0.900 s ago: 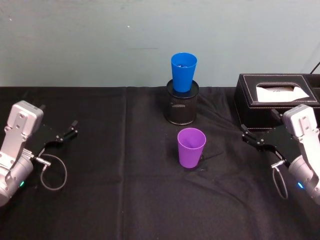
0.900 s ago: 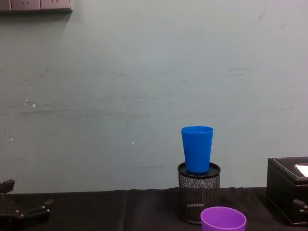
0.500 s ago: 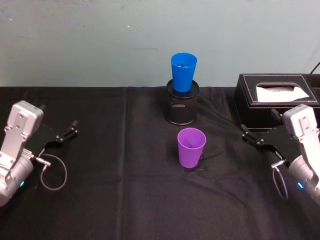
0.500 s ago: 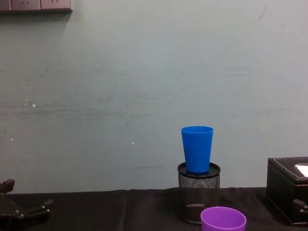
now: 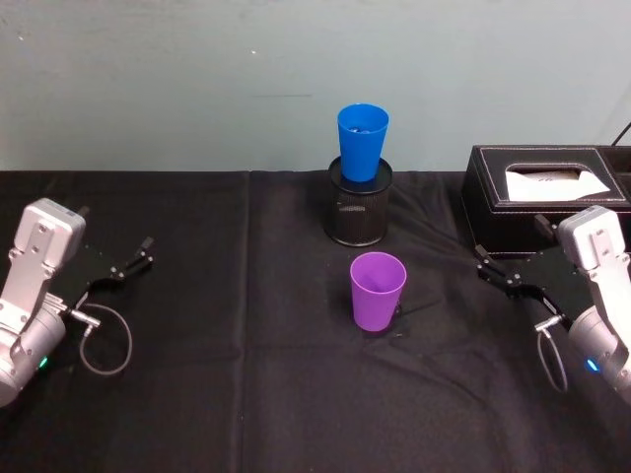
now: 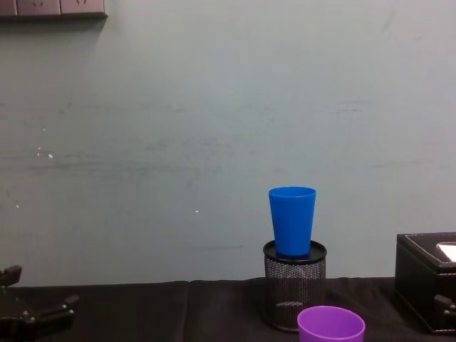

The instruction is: Pick up one cup with a gripper and tap it against the other cup.

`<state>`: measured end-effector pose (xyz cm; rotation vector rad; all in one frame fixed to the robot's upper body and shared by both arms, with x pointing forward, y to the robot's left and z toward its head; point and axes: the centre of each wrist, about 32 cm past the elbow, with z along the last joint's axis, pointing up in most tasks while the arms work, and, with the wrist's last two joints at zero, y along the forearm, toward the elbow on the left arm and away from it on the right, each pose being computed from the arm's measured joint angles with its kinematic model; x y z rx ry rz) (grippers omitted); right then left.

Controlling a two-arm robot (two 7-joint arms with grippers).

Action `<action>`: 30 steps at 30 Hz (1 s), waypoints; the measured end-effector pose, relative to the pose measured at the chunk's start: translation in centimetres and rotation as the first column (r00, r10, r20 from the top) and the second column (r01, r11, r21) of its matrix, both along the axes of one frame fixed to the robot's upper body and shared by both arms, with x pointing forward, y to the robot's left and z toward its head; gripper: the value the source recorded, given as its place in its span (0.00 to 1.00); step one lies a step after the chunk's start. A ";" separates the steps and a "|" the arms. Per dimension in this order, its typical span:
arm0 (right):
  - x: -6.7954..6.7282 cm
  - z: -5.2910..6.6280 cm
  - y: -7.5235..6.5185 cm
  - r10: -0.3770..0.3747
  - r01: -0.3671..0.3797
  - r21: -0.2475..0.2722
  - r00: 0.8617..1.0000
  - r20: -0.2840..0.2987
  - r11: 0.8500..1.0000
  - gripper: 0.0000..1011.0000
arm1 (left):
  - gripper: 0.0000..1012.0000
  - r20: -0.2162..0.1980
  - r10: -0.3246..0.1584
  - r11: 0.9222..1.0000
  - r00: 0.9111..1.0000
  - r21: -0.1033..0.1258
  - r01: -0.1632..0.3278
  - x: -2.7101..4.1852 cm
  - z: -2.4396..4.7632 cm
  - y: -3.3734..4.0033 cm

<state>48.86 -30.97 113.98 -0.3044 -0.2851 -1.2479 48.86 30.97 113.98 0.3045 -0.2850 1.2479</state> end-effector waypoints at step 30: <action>-3.2 -2.3 4.8 0.319 -0.260 0.353 0.940 -0.118 0.899 0.99 | 0.99 0.000 0.000 1.000 1.000 0.000 0.000 0.00 0.00 0.00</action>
